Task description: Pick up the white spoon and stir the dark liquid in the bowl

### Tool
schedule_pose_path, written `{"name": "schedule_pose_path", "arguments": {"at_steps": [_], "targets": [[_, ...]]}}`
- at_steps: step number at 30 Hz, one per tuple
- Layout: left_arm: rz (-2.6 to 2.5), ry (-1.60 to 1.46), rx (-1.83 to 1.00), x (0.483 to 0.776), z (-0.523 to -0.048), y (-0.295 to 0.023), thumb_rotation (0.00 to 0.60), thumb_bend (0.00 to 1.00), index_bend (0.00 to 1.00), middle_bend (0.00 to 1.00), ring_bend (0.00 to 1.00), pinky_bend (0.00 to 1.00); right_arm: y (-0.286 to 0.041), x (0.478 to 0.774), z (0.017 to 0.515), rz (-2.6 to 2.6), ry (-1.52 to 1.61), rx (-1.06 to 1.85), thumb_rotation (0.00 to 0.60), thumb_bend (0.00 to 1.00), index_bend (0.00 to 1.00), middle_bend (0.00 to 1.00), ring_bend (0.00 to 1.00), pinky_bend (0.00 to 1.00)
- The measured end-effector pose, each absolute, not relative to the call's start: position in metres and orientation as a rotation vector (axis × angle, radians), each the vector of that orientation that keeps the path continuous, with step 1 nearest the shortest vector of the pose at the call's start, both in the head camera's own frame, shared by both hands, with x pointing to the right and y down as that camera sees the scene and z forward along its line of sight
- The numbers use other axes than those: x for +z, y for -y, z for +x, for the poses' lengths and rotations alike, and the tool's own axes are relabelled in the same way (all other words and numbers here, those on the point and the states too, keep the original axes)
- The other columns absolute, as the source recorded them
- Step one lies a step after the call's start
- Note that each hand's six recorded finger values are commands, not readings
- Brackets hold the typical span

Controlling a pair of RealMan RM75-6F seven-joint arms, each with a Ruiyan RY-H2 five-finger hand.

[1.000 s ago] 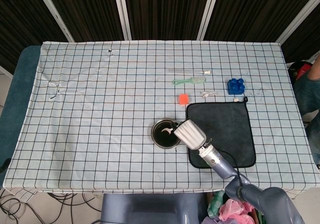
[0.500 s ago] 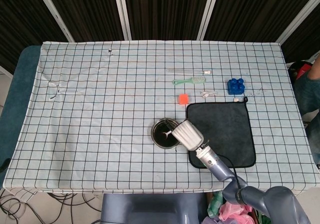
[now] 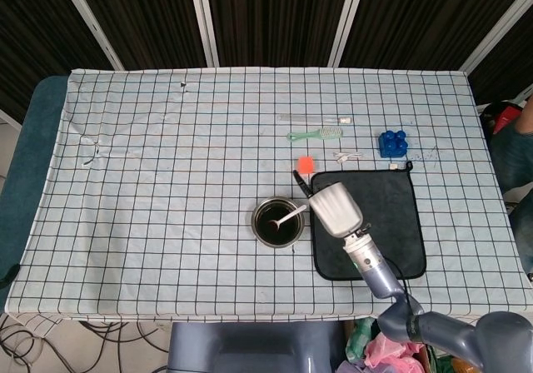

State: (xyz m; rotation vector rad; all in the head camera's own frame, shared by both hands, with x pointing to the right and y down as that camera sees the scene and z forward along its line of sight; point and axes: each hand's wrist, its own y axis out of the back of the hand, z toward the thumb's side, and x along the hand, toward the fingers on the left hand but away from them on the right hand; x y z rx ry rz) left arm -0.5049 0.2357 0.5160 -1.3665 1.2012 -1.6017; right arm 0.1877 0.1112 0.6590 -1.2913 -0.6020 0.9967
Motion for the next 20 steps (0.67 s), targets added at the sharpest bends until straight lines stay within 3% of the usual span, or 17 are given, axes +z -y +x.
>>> {"name": "schedule_pose_path", "arguments": {"at_steps": [5,8,13,20], "targets": [[-1.384,-1.190,-1.596,0.517,-0.503,-0.236,0.600,0.19,0.09,0.01,0.00,0.00,-0.104,0.636,0.228,-1.368,0.709,1.122,0.600,0.26,0.14,0.35,0.43,0.59],[-1.395,-1.185,-1.591,0.517,-0.502,-0.235,0.600,0.19,0.09,0.01,0.00,0.00,-0.104,0.616,0.258,-1.442,0.775,1.201,0.600,0.26,0.13,0.30,0.37,0.50],[-1.416,-1.189,-1.576,0.517,-0.502,-0.234,0.600,0.19,0.09,0.01,0.00,0.00,-0.113,0.585,0.320,-1.521,0.863,1.328,0.600,0.26,0.12,0.28,0.34,0.45],[-1.461,-1.174,-1.567,0.522,-0.502,-0.232,0.600,0.19,0.09,0.01,0.00,0.00,-0.166,0.564,0.392,-1.512,0.959,1.493,0.600,0.26,0.11,0.26,0.31,0.41]]}}
